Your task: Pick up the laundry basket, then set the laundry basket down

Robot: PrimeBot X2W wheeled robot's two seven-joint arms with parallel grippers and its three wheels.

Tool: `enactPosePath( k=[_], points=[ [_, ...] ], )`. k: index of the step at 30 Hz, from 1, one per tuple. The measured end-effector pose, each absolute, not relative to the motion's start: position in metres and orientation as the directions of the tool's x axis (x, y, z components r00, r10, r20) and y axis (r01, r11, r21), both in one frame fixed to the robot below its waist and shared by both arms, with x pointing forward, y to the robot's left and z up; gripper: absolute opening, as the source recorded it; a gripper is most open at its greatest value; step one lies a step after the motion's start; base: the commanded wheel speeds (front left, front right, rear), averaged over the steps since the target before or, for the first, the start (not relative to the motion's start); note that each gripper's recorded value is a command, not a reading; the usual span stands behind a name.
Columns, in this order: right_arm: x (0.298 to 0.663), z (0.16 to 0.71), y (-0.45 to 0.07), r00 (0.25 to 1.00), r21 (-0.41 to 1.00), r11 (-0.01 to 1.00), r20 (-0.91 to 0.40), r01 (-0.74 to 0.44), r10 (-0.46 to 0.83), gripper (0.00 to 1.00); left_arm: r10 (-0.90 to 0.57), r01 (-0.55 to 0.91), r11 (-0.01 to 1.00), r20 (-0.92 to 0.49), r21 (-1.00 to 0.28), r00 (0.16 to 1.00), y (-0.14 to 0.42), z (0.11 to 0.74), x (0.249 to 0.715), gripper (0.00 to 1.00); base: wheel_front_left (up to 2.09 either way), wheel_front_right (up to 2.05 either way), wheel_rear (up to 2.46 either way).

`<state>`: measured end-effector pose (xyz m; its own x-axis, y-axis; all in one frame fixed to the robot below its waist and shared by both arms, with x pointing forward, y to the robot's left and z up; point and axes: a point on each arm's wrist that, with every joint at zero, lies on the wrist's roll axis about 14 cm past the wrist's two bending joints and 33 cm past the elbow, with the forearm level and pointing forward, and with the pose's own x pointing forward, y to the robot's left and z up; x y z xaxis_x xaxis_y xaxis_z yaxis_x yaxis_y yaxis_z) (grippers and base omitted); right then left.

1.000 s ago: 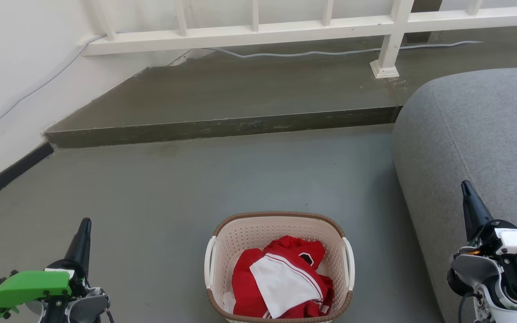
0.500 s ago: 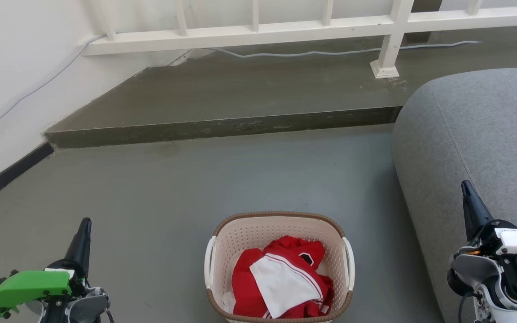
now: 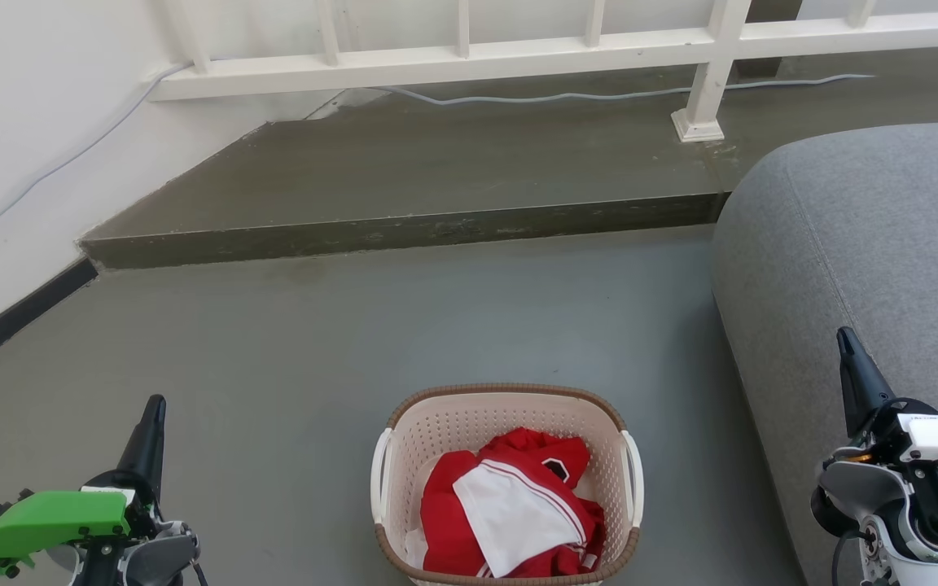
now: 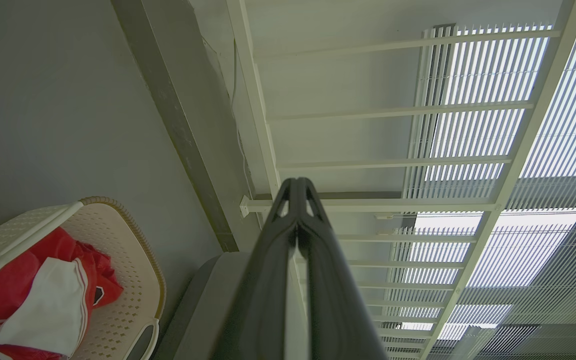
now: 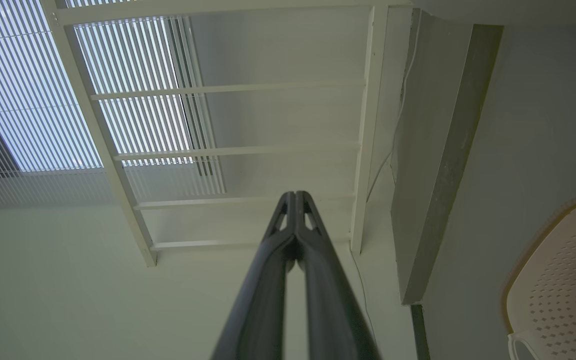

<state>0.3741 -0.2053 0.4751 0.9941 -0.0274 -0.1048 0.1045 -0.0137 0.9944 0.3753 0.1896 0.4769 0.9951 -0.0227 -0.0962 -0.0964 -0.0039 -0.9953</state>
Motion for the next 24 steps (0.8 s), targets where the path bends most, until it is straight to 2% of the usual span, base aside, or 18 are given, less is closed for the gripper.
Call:
enactPosePath(
  k=[24],
  points=[
    [0.3742,0.4758,-0.2053,0.994,0.995,-0.013,-0.103,0.102,-0.027,0.00,-0.023,-0.095,-0.004,-0.095,-0.995,0.995,0.1895,0.4772,0.3753,0.00,0.00,0.00,0.00]
  ],
)
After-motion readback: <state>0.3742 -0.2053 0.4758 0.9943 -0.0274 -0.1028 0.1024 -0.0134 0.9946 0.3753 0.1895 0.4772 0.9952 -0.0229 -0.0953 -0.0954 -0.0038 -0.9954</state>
